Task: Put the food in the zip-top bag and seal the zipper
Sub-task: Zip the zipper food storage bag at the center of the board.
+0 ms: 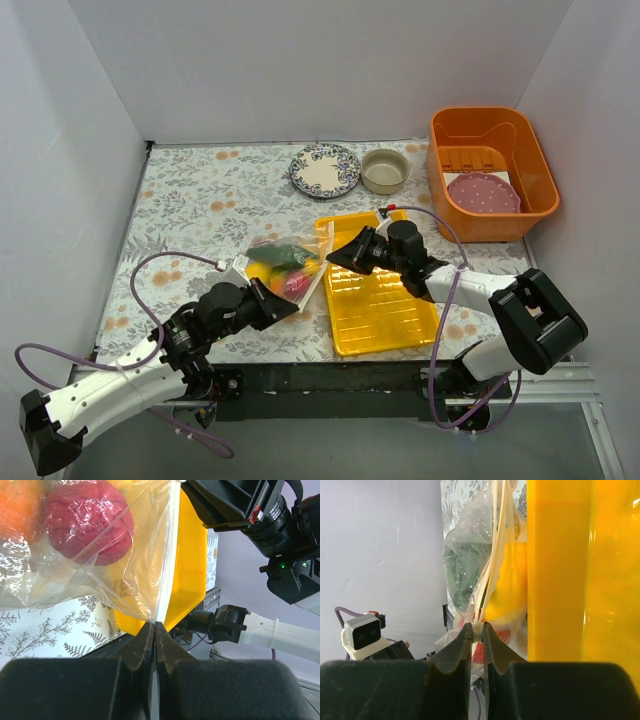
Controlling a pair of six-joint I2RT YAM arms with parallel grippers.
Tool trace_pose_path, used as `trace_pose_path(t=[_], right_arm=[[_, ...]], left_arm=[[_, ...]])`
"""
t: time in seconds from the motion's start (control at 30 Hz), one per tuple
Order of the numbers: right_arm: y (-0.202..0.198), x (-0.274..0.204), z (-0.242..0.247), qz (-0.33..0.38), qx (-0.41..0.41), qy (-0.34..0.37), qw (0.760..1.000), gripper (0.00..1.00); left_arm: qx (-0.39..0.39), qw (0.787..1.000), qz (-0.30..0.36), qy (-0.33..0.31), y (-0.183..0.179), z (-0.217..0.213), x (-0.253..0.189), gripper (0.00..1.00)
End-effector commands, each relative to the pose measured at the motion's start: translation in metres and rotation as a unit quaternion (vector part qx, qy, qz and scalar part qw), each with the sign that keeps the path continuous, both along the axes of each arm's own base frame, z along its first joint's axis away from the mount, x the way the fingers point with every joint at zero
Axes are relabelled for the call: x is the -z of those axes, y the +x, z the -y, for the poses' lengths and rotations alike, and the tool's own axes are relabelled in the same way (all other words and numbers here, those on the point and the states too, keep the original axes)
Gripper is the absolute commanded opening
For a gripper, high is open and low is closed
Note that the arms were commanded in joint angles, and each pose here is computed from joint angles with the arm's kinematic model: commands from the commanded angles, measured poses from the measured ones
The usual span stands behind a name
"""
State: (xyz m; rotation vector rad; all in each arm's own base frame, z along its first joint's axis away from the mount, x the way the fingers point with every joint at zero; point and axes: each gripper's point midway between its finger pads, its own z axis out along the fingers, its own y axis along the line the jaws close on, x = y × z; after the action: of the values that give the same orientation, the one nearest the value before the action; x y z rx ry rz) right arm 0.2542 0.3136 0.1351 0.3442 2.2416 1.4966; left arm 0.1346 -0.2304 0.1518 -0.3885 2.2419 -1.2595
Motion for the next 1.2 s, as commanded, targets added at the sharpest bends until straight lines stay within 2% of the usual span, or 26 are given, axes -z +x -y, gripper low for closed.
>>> trace_pose_path(t=[0.0, 0.5, 1.17], right_arm=[[0.025, -0.024, -0.001, 0.046, 0.02, 0.018, 0.999, 0.09], [0.043, -0.022, 0.002, 0.05, 0.018, 0.005, 0.999, 0.09], [0.09, -0.025, 0.007, 0.06, 0.034, 0.005, 0.998, 0.1]], left_arm=[[-0.004, 1.0, 0.007, -0.005, -0.001, -0.004, -0.014, 0.0], [-0.004, 1.0, 0.007, 0.015, 0.0, -0.005, -0.017, 0.0], [-0.025, 1.0, -0.004, -0.003, -0.007, -0.02, -0.015, 0.0]])
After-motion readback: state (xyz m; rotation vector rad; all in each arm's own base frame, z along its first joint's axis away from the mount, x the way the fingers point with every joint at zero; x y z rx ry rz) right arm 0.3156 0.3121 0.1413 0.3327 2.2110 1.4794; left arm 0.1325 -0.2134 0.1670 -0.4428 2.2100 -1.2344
